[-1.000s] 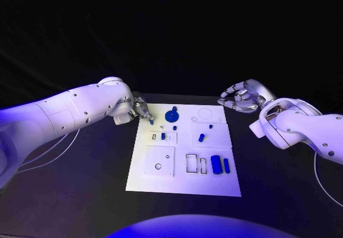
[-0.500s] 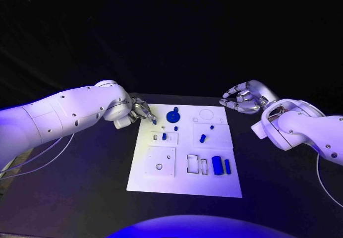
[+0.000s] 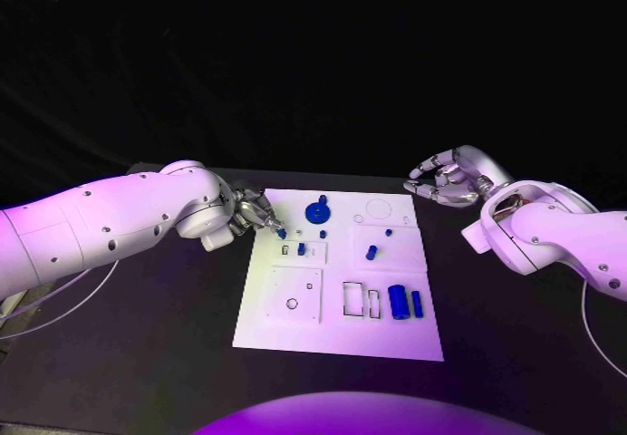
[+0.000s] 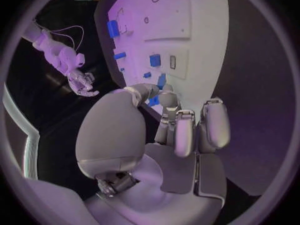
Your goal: Assemble the parts on the task board
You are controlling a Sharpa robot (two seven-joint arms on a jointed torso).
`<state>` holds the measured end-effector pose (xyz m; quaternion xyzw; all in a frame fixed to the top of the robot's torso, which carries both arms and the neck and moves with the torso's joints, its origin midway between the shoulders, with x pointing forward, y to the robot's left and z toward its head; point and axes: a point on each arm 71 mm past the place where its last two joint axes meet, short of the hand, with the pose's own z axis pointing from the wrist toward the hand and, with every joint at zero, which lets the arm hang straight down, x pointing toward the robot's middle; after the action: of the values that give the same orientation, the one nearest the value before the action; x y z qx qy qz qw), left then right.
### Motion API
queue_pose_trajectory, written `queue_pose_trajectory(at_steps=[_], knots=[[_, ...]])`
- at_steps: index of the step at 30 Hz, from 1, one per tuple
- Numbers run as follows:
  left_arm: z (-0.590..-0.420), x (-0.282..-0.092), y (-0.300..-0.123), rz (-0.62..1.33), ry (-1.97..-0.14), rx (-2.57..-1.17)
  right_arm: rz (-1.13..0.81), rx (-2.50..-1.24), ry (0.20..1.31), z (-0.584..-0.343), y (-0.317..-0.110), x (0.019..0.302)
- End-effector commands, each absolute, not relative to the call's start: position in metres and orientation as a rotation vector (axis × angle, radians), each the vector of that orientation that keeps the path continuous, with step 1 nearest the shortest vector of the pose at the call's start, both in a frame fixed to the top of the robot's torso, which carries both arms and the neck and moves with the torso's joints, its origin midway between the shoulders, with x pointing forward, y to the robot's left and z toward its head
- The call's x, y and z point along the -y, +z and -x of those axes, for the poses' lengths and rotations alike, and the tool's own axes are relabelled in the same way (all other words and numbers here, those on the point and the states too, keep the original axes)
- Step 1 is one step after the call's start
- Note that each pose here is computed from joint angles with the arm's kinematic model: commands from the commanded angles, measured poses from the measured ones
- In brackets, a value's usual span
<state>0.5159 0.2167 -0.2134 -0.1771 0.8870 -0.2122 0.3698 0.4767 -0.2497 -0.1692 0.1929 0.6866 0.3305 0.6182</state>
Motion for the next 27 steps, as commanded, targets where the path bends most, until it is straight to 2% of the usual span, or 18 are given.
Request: queue_pose_trajectory(at_steps=[1, 13, 27], knots=[[-0.513, -0.215, -0.211, 0.381, -0.537, -2.207, -0.428, -1.579, 0.765, -0.476, -0.169, 0.249], [-0.500, -0.213, -0.215, 0.276, -0.527, -2.141, -0.428, -1.580, 0.766, -0.476, -0.170, 0.248], [-0.494, -0.208, -0.220, 0.235, -0.519, -2.115, -0.429, -1.581, 0.765, -0.475, -0.170, 0.249]])
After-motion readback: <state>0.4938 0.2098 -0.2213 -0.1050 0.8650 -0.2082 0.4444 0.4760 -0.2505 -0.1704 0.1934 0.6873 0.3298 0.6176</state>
